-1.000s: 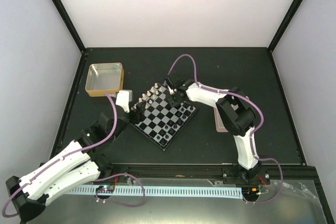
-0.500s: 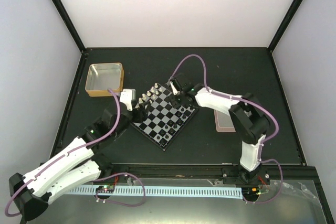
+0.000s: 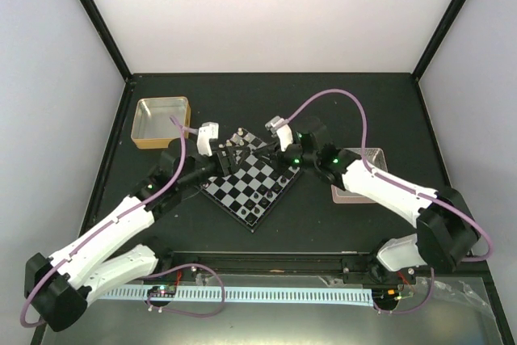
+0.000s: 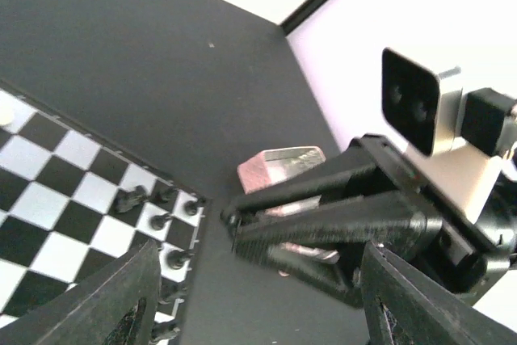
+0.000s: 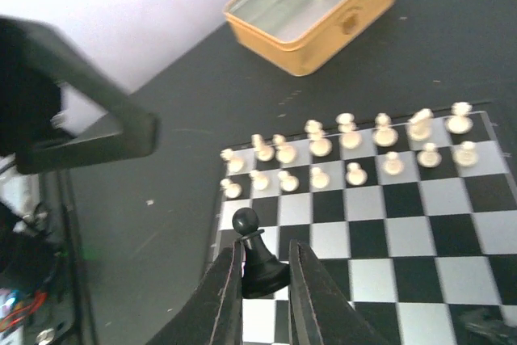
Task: Set up the chess pieces on the board
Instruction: Place the chess piece on the chessboard, then pick up the chess piece from the chessboard.
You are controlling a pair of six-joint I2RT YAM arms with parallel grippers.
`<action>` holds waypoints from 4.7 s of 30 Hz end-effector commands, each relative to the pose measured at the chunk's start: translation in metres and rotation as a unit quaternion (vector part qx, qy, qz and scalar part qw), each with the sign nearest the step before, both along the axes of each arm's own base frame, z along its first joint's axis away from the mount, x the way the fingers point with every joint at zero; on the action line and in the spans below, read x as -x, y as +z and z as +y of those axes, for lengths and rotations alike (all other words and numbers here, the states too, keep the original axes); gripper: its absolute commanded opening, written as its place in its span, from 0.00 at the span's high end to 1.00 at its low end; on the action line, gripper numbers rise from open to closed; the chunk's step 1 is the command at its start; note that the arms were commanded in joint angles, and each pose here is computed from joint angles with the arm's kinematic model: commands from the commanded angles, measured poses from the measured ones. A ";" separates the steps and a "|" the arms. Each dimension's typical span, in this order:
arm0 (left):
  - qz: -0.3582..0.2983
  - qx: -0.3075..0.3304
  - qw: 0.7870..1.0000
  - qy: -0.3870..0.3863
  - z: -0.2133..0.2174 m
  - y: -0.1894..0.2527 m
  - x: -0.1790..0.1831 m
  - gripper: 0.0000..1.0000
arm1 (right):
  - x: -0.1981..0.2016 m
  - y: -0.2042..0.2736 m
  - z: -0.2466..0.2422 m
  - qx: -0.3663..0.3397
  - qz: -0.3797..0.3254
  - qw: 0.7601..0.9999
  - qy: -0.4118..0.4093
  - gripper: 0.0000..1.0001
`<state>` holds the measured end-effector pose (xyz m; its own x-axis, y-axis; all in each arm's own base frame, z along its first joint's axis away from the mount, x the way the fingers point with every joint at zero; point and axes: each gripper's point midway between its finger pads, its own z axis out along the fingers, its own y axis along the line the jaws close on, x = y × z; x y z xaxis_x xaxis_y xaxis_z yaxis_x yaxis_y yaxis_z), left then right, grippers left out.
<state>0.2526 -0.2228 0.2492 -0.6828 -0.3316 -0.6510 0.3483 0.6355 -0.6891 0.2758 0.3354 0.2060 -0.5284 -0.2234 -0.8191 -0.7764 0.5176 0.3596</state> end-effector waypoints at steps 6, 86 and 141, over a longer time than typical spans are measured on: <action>0.009 0.073 0.995 -0.072 -0.024 0.030 0.007 0.39 | 0.041 0.039 0.006 -0.088 -0.024 0.991 0.094 0.90; 0.147 -0.335 0.923 -0.120 -0.086 -0.204 -0.032 0.90 | -0.013 -0.054 -0.141 0.056 0.051 0.922 -0.379 0.48; -0.171 -0.164 0.953 0.190 0.106 0.018 0.006 0.37 | -0.066 -0.130 -0.034 0.210 0.179 0.931 -0.241 0.51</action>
